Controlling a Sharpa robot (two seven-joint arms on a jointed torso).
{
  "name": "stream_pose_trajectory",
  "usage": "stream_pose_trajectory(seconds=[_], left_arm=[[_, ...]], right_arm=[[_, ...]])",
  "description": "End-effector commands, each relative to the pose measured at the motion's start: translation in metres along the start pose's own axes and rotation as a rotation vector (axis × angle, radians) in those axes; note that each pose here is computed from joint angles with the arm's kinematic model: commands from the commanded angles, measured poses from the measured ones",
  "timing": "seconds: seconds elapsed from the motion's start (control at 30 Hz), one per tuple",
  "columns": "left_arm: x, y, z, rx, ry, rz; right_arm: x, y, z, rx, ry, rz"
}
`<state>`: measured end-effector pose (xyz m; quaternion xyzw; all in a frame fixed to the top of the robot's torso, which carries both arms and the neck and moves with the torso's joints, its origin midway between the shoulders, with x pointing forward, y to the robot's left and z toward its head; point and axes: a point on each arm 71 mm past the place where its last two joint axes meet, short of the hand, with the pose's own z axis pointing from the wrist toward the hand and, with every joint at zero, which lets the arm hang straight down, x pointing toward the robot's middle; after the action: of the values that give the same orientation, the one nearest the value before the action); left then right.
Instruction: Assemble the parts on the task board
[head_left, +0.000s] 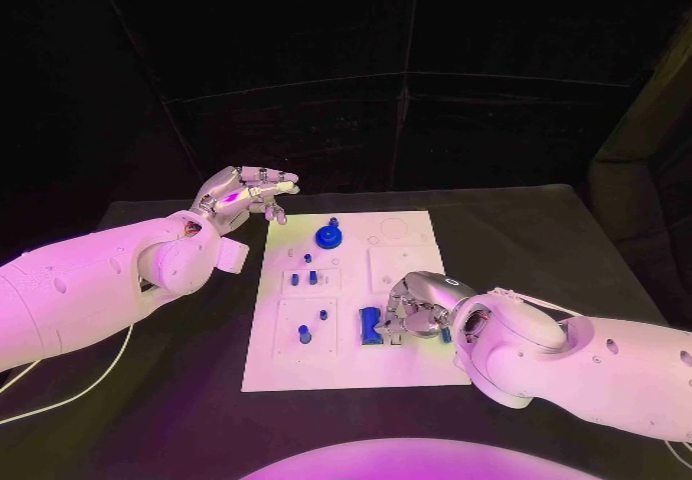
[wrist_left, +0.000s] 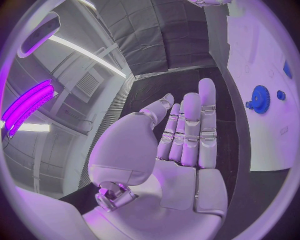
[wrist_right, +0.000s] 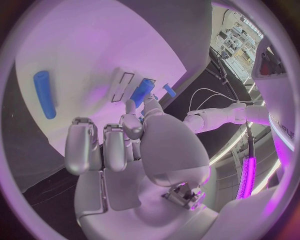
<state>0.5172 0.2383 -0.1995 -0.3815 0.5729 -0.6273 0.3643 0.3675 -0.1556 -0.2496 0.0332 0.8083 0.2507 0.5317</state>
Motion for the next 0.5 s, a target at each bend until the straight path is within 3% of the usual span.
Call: stream_pose_trajectory(seconds=[0.03, 0.17, 0.37, 0.5], left_arm=[[0.0007, -0.0008, 0.0005, 0.003, 0.01, -0.007], [0.0004, -0.0007, 0.0005, 0.003, 0.009, -0.006], [-0.0002, -0.0006, 0.0005, 0.003, 0.006, -0.005], [0.0005, -0.0005, 0.0008, 0.004, 0.008, -0.005]], right_arm=[[-0.008, 0.0, -0.007, -0.07, -0.046, 0.074], [-0.021, -0.014, -0.019, -0.059, -0.062, 0.091], [-0.044, -0.048, -0.035, 0.025, -0.079, 0.071], [-0.051, -0.061, -0.043, 0.06, -0.084, 0.015]])
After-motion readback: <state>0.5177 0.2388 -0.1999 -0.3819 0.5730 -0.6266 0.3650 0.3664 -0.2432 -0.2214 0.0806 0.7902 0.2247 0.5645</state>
